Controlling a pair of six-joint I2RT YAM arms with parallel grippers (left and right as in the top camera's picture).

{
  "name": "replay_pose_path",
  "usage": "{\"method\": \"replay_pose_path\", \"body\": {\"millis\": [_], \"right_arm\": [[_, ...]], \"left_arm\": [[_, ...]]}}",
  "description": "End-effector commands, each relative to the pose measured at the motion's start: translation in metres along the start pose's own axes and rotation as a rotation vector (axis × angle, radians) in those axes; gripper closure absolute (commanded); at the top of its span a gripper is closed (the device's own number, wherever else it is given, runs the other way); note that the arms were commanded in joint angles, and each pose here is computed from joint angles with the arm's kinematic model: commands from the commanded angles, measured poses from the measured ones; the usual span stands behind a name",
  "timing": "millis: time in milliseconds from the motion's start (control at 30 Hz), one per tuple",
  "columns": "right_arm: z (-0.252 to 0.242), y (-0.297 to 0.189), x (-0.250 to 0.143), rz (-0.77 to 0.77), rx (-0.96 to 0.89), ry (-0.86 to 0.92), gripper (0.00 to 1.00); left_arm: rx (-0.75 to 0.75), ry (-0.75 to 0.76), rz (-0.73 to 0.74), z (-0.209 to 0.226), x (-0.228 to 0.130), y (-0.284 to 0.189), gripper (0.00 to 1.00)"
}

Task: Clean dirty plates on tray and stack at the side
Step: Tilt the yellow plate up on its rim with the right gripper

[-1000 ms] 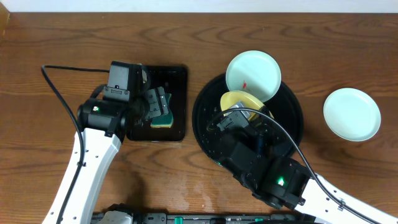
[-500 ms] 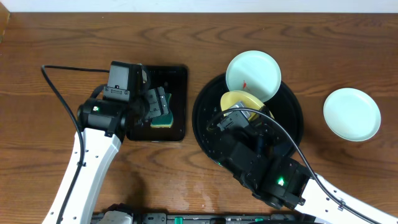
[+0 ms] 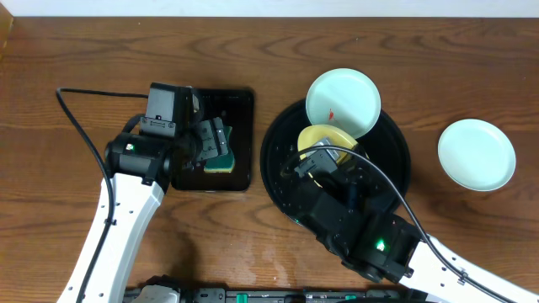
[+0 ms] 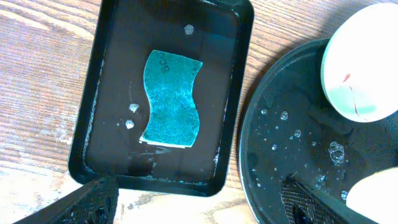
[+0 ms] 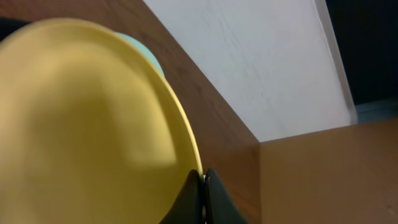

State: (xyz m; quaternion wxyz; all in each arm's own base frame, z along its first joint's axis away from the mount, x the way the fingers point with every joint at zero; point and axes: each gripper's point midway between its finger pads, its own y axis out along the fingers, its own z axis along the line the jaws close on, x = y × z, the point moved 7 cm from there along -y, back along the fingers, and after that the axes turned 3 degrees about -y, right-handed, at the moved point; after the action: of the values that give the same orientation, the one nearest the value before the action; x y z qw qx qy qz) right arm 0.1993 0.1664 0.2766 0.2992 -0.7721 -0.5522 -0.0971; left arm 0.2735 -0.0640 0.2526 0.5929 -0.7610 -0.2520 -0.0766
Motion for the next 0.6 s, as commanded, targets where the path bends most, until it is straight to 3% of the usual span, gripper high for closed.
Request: {"method": "replay_pose_path", "body": {"millis": [0, 133, 267, 467, 567], "right_arm": [[-0.002, -0.003, 0.007, -0.03, 0.062, 0.03, 0.99], [-0.011, -0.002, 0.001, 0.003, -0.034, 0.088, 0.99], [-0.015, 0.0, -0.002, 0.027, -0.092, 0.024, 0.99], [-0.015, 0.001, -0.002, 0.027, -0.088, 0.111, 0.99], [-0.009, 0.002, -0.002, 0.026, -0.03, 0.066, 0.99]], "left_arm": [[-0.008, 0.009, -0.023, -0.002, 0.005, -0.007, 0.16], [-0.008, 0.008, -0.022, -0.002, 0.005, -0.007, 0.16], [-0.008, 0.009, -0.023, -0.002, 0.005, -0.007, 0.16], [-0.008, 0.009, -0.023, -0.002, 0.005, -0.007, 0.16], [-0.008, 0.009, -0.023, -0.002, 0.005, -0.007, 0.16]]}}
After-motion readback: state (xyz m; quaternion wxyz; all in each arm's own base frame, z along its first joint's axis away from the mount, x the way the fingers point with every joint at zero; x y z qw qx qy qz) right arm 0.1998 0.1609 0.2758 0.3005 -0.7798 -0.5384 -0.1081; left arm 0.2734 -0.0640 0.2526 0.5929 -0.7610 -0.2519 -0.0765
